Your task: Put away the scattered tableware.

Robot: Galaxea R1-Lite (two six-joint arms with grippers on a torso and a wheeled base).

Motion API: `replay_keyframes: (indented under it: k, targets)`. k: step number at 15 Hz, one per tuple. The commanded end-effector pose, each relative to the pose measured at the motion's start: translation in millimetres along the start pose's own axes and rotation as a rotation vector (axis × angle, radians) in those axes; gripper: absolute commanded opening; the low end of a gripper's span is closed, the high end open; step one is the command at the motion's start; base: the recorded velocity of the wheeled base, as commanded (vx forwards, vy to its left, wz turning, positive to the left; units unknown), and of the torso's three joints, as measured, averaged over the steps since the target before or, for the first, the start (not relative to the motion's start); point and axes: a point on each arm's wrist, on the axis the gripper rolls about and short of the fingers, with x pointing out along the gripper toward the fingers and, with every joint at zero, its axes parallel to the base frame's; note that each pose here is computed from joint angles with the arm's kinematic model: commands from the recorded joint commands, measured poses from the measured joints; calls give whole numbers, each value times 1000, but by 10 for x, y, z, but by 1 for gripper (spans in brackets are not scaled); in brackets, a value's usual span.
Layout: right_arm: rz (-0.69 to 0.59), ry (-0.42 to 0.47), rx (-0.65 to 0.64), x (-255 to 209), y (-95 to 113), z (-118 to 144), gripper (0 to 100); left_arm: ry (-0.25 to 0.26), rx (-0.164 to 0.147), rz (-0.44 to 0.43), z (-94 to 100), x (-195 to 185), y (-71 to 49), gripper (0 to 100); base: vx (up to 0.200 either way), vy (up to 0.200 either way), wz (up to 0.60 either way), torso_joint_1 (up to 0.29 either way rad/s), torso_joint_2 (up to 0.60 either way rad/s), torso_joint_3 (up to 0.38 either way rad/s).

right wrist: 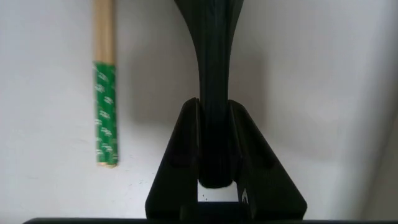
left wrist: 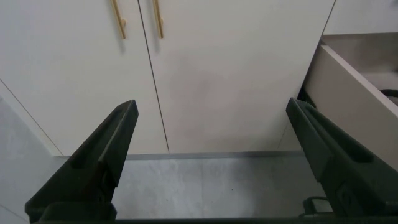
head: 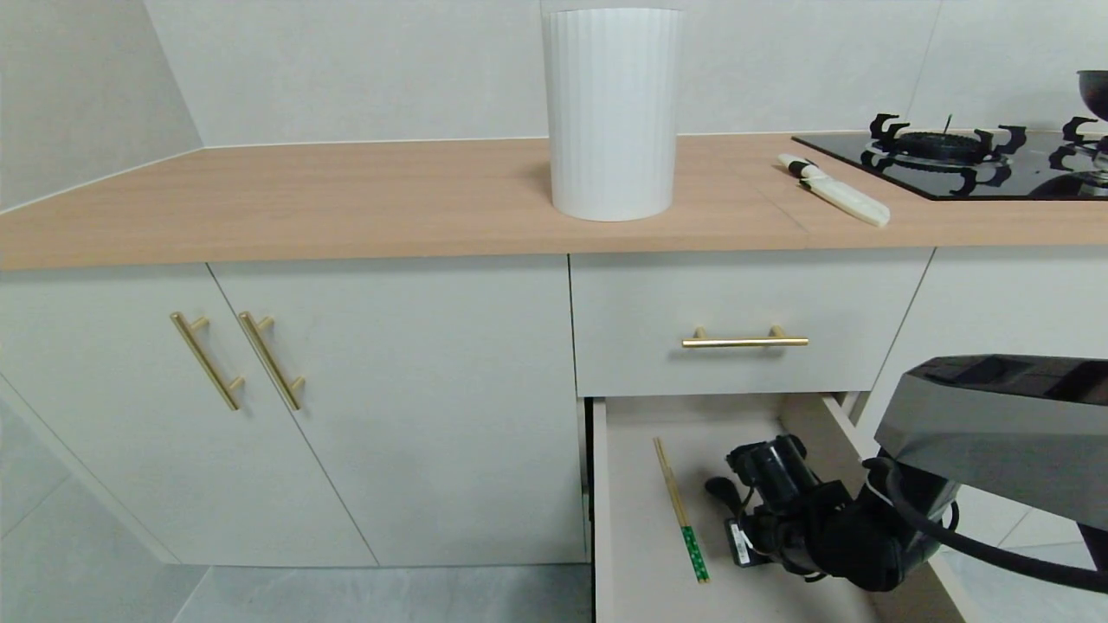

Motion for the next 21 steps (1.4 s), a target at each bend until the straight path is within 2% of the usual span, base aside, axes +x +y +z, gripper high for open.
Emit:
replay_keyframes:
  k: [1, 7, 8, 14, 16, 19, 21]
  targets:
    - [-11, 30, -8, 94, 2, -79, 0, 1, 0, 0, 1, 1, 0, 100, 0, 0, 0, 0, 0, 0]
    - [-19, 21, -5, 102, 7, -56, 0, 1, 0, 0, 1, 1, 0, 100, 0, 0, 0, 0, 0, 0]
    - [-21, 20, -5, 102, 7, -56, 100, 1, 0, 0, 1, 1, 0, 100, 0, 0, 0, 0, 0, 0]
    - [-19, 13, 0, 83, 7, -37, 100, 1, 0, 0, 1, 1, 0, 100, 0, 0, 0, 0, 0, 0]
    - [-12, -15, 15, -21, 0, 33, 100, 1, 0, 0, 1, 1, 0, 100, 0, 0, 0, 0, 0, 0]
    - [22, -132, 57, -613, -59, 283, 100, 1, 0, 0, 1, 1, 0, 100, 0, 0, 0, 0, 0, 0]
    - [43, -165, 66, -1083, -134, 435, 100, 1, 0, 0, 1, 1, 0, 100, 0, 0, 0, 0, 0, 0]
